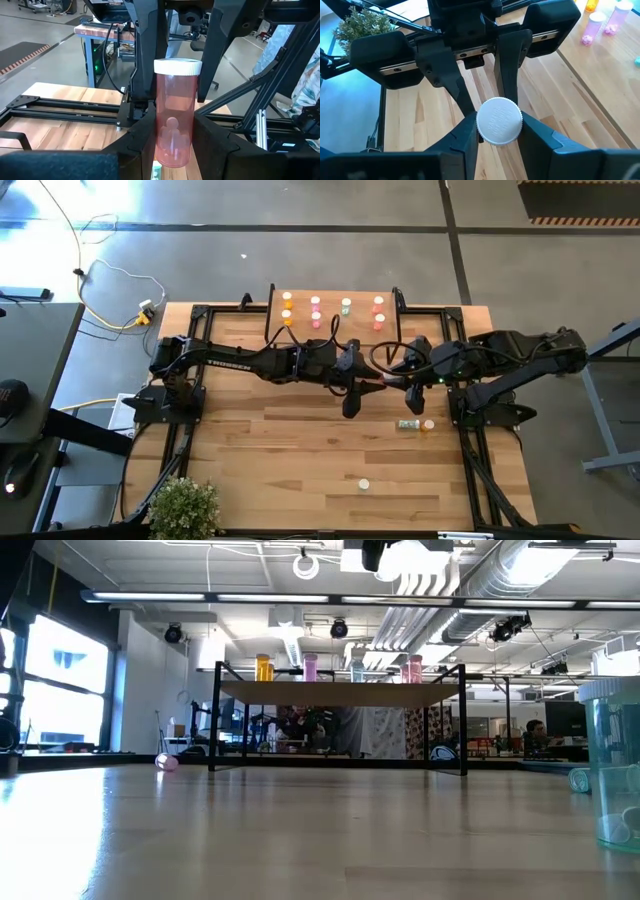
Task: Pick and place medicine bottles onto shelf by color
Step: Put the pink medicine bottle on the shelf aligned with the other pink medicine bottles
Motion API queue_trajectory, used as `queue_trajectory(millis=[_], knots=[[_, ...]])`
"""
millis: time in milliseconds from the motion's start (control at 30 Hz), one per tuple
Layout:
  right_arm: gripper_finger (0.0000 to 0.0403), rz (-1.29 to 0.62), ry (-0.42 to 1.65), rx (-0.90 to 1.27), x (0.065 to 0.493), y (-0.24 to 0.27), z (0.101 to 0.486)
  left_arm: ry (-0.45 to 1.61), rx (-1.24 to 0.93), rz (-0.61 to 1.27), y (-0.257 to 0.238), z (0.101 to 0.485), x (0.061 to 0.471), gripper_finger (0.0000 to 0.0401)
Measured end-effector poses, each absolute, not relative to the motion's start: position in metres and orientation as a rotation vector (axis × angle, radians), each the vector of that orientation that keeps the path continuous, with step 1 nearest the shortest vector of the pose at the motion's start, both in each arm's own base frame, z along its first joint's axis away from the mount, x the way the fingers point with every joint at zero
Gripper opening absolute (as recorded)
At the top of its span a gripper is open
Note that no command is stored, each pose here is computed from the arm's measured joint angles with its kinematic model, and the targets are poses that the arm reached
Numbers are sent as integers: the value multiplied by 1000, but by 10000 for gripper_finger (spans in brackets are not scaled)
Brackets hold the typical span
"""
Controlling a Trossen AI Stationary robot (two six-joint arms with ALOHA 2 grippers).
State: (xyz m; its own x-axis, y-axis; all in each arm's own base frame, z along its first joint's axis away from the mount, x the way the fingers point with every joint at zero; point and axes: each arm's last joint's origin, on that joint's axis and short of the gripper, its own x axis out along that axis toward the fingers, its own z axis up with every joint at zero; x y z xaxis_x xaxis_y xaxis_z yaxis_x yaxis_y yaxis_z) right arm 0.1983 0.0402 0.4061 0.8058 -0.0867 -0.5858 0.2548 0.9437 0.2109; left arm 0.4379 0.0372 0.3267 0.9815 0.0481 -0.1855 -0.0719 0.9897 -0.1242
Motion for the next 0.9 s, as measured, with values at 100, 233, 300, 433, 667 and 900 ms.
queue_trajectory(millis=[100,233,300,433,667,900], knots=[[105,-185,609,288,198,40,406,183,-132,61,37,327,438,104],[104,-190,607,290,198,40,406,184,-132,62,39,327,438,110],[104,-197,605,300,198,40,406,186,-132,65,40,326,438,121],[104,-229,596,300,198,39,406,213,-138,55,44,324,437,160],[103,-307,581,299,197,37,405,293,-184,87,62,320,430,228],[103,-450,550,263,196,30,405,330,-105,160,94,338,404,240]])
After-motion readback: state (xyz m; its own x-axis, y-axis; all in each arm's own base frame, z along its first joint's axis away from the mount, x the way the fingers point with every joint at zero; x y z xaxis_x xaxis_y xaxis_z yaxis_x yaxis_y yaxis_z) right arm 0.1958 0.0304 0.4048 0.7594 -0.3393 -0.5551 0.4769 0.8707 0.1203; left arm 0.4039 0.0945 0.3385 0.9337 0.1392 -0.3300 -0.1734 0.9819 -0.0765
